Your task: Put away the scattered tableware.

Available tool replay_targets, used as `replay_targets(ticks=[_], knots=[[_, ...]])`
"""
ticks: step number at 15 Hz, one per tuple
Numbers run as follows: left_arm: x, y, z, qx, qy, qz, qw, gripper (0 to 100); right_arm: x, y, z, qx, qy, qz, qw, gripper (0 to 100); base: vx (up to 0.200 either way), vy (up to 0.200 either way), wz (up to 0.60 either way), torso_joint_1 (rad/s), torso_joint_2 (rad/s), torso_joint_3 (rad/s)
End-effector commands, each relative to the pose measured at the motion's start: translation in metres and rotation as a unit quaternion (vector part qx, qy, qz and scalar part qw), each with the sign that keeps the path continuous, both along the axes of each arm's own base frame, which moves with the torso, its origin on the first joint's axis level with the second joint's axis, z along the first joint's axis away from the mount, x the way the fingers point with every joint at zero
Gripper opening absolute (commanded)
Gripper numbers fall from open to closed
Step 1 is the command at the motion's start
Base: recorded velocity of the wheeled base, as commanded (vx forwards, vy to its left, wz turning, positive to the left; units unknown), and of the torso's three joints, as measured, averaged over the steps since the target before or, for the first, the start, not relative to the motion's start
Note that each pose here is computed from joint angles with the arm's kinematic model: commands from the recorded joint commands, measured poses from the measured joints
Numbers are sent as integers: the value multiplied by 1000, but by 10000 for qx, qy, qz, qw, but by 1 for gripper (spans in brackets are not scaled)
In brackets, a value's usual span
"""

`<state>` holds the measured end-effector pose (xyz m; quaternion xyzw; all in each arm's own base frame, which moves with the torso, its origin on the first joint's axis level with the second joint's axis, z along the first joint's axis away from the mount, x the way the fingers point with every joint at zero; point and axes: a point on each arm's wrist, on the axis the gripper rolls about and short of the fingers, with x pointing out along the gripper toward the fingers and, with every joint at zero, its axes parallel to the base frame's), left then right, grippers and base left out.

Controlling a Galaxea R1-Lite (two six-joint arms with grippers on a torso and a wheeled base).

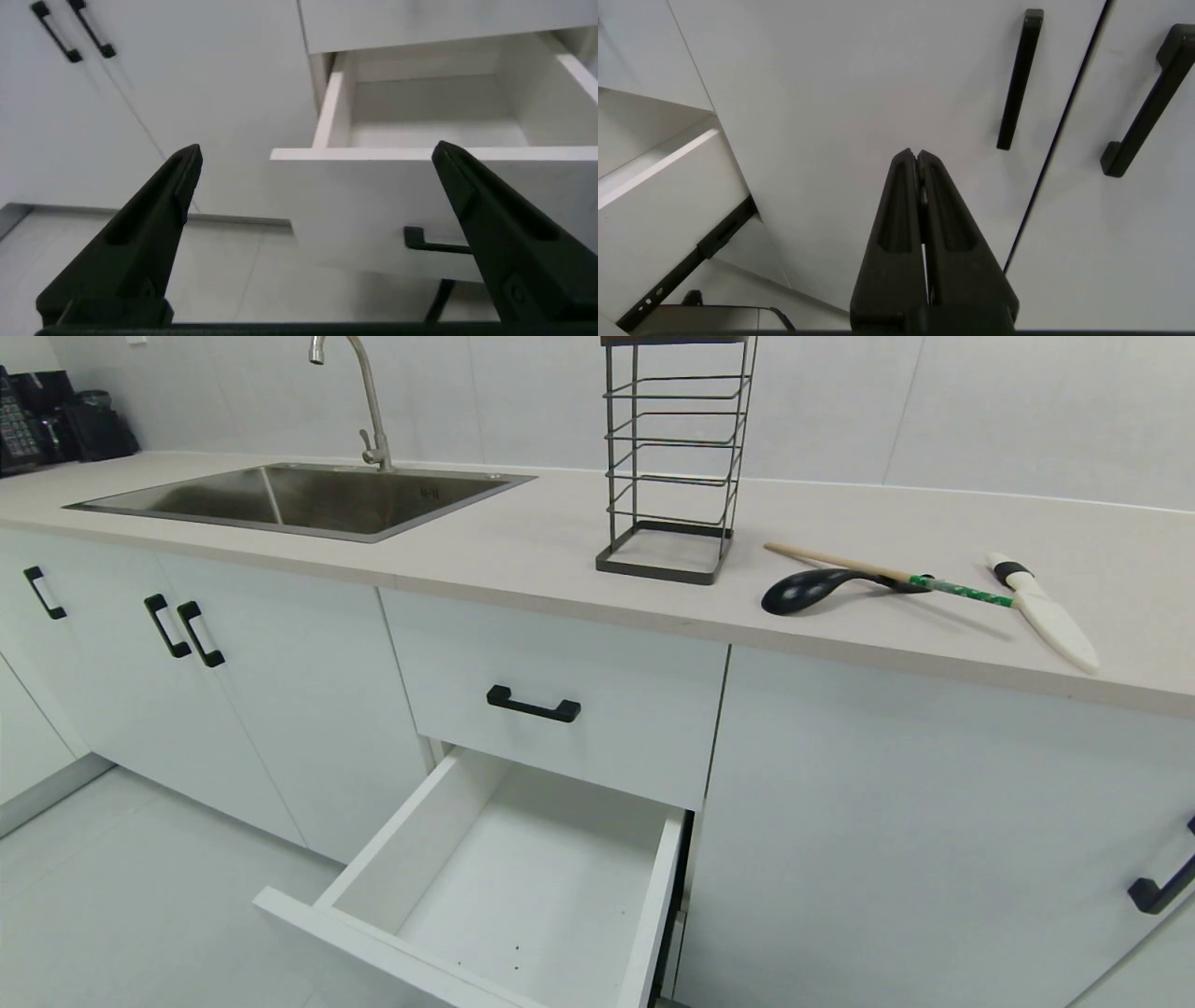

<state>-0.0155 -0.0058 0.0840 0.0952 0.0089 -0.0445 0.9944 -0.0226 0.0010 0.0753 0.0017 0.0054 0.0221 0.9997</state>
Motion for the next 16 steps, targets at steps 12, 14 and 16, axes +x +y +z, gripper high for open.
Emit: replay_targets(ticks=[12, 14, 16], knots=[[-7, 5, -8, -771, -105, 250, 9967, 100, 0, 0, 0, -24, 7, 1, 10000, 0, 0, 0, 0, 19, -26, -5], [-7, 5, -8, -748, -114, 249, 9968, 100, 0, 0, 0, -16, 7, 1, 10000, 0, 0, 0, 0, 207, -53, -78], [-7, 5, -8, -779, -106, 265, 9966, 100, 0, 0, 0, -16, 7, 1, 10000, 0, 0, 0, 0, 251, -180, -195]])
